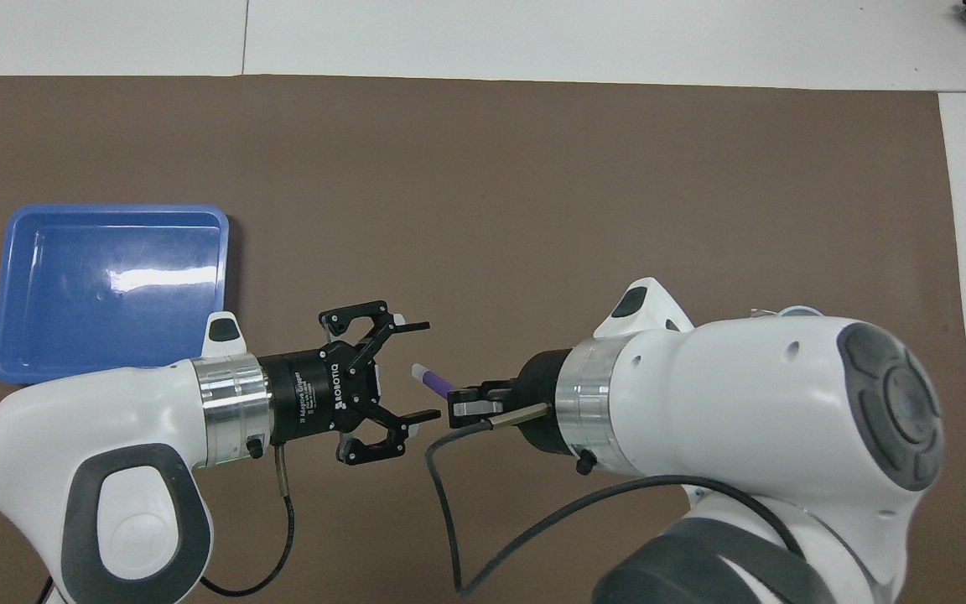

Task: Right arm passes pens to left for tray arrangement
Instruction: 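Grasp the purple pen with the left gripper while the right gripper releases, then place the purple pen upright in the tray with the left gripper, then pull the green pen from the cup with the right gripper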

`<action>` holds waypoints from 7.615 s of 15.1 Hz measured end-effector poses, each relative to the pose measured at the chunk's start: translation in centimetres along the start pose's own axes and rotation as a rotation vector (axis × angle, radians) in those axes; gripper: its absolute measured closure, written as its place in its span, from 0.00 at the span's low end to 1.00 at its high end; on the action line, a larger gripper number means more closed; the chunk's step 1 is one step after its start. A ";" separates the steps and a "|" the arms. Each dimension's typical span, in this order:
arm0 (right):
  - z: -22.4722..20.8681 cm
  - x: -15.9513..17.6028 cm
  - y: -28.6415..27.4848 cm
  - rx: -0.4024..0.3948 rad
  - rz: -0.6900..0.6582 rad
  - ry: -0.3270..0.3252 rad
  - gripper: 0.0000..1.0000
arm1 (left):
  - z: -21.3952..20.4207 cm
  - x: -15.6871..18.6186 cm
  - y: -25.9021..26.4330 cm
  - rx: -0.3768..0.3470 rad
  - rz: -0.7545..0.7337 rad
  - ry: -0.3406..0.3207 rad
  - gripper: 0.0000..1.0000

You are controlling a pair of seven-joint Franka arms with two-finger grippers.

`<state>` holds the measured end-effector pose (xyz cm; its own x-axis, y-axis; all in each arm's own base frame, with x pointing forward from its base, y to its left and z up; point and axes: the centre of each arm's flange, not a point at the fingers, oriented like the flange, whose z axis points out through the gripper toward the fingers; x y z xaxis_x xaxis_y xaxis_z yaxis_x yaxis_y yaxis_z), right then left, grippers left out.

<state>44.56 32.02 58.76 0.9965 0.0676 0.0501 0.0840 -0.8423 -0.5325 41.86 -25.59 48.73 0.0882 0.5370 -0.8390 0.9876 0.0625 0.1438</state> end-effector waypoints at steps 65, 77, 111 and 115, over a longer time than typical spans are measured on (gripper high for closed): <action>-0.8 3.8 36.0 -0.599 0.070 -0.148 0.20 | -18.5 8.1 4.9 1.077 1.220 0.279 0.81; 0.6 4.9 37.5 -0.615 0.046 -0.122 0.32 | -19.0 15.7 8.9 1.074 1.313 0.365 0.81; -14.9 6.3 20.5 -0.402 -0.279 -0.222 0.82 | -9.4 29.5 15.7 0.961 1.409 0.512 0.20; -13.3 6.7 16.9 -0.246 -0.167 -0.151 0.82 | -10.8 26.4 17.2 0.952 1.367 0.436 0.20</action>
<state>52.58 11.10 61.36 0.9601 0.2791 -0.0164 0.2609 -0.9154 -0.3065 59.77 -1.24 34.74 0.9850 -0.0474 -0.1660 -0.0302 -0.9941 0.1042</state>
